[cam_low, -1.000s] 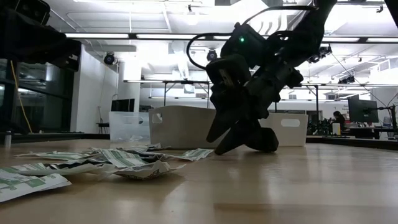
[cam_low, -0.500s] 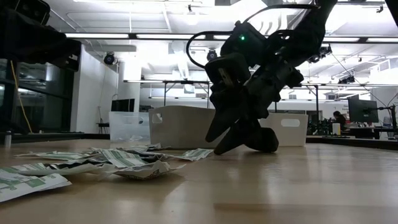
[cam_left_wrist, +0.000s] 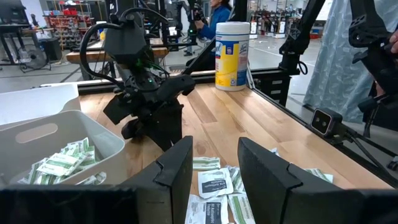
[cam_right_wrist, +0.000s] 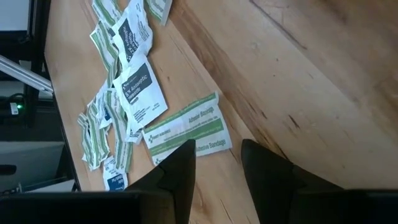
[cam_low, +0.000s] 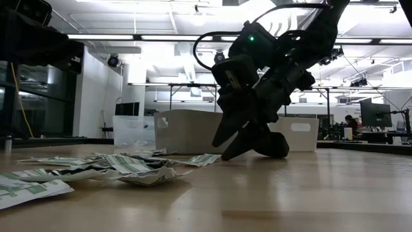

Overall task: Pick & Place First Aid Supplies
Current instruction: Put the bandage pack into the gray bin

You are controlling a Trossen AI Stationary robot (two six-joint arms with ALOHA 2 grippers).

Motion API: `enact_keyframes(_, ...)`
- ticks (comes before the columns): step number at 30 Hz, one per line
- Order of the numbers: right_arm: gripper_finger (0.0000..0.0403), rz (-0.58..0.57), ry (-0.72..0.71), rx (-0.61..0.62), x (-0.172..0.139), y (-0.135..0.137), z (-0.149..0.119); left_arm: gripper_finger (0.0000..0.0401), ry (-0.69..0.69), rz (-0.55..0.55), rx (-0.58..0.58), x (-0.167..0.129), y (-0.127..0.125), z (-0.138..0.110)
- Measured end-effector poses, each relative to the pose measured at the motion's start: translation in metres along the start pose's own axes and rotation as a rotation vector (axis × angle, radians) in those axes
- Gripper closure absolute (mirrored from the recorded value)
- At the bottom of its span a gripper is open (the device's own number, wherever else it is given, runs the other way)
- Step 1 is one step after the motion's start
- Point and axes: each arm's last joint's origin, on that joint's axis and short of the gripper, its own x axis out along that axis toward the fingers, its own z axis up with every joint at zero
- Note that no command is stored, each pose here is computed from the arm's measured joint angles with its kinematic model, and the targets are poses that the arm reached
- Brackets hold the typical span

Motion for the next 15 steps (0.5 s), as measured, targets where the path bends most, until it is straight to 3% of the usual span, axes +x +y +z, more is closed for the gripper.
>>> enact_keyframes(9,0.0218,0.003,-0.004,0.009,0.0013,-0.0004,0.0000,0.0273,0.000,0.000,0.000,0.0000,0.0000,0.0000)
enact_keyframes(15,0.0201,0.002,-0.004,0.014,0.0017,-0.0002,-0.0004,0.0273,0.000,0.000,0.000,0.0000,0.0000,0.0000)
